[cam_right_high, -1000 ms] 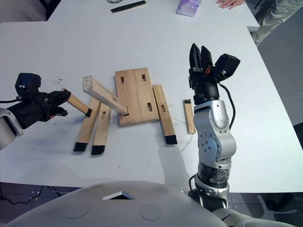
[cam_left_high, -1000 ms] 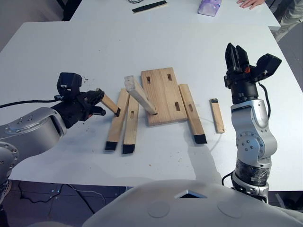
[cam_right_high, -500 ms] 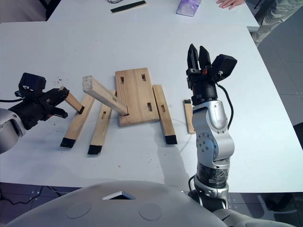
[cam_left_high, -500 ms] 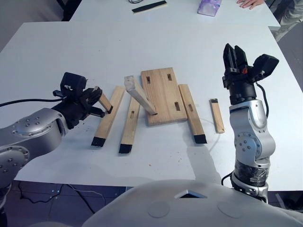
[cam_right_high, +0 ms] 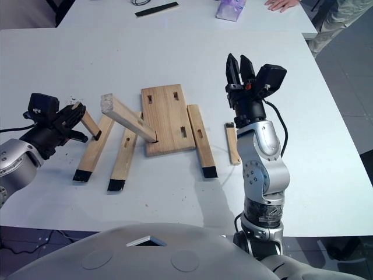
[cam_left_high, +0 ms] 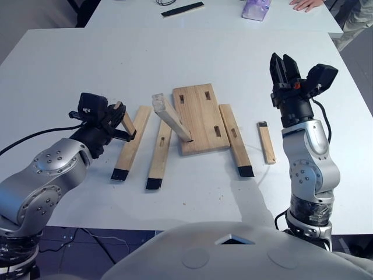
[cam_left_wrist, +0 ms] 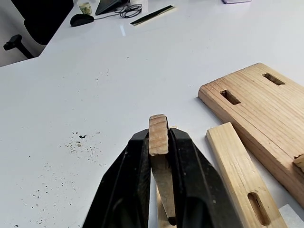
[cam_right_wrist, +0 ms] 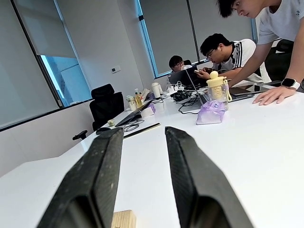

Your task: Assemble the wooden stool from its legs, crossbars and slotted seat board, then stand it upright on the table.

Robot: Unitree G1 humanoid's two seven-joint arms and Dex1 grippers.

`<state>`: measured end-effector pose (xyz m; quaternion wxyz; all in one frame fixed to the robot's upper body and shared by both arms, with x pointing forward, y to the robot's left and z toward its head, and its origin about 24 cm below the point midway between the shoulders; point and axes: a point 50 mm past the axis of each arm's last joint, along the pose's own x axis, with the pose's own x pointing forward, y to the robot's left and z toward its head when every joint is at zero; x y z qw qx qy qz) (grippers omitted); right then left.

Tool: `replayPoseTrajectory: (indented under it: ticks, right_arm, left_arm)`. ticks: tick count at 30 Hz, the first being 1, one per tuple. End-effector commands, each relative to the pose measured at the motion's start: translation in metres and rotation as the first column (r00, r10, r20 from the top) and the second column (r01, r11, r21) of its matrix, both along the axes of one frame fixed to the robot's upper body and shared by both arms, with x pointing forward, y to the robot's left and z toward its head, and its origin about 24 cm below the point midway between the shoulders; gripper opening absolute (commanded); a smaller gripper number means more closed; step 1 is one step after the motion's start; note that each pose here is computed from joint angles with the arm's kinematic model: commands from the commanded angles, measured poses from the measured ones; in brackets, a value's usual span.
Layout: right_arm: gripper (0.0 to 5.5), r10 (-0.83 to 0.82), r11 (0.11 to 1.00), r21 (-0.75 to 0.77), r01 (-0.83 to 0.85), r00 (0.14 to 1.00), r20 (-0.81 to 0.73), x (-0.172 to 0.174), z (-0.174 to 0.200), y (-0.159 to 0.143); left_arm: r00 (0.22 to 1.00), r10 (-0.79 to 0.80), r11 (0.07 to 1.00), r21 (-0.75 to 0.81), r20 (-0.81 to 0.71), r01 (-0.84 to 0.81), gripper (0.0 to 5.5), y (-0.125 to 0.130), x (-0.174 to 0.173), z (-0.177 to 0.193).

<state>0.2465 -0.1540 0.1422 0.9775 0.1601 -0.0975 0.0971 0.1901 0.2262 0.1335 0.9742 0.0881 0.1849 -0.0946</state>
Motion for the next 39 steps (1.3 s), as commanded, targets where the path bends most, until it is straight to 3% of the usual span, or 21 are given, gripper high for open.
replayPoseTrajectory:
  ticks: [1,11,20,28,29,39]
  right_arm:
    - [1.61,0.011,1.000,-0.014,-0.011,1.000,0.000,0.003,0.002,-0.002]
    - [1.61,0.059,0.997,-0.052,-0.059,0.998,0.005,0.011,0.004,-0.003]
    - [1.61,0.111,0.991,-0.082,-0.109,0.994,0.014,0.018,0.009,0.001]
    - [1.61,0.122,0.989,-0.086,-0.119,0.992,0.023,0.021,0.013,0.000]
    - [1.61,0.122,0.989,-0.086,-0.120,0.992,0.024,0.021,0.014,0.001]
    - [1.61,0.128,0.988,-0.090,-0.124,0.991,0.037,0.023,0.016,0.001]
  left_arm:
    - [0.963,0.052,0.998,0.035,-0.265,-0.044,0.45,0.009,-0.042,-0.047]
    - [0.963,0.137,0.990,0.050,-0.234,-0.129,0.45,0.017,-0.061,-0.074]
    - [0.991,0.110,0.994,0.033,-0.070,-0.108,0.45,0.011,-0.032,-0.064]
    - [0.989,0.149,0.987,0.057,-0.013,-0.148,0.45,0.022,-0.017,-0.059]
    - [0.988,0.151,0.987,0.054,-0.007,-0.151,0.81,0.022,-0.015,-0.059]
    - [0.987,0.148,0.988,0.035,0.060,-0.150,2.35,0.023,0.001,-0.047]
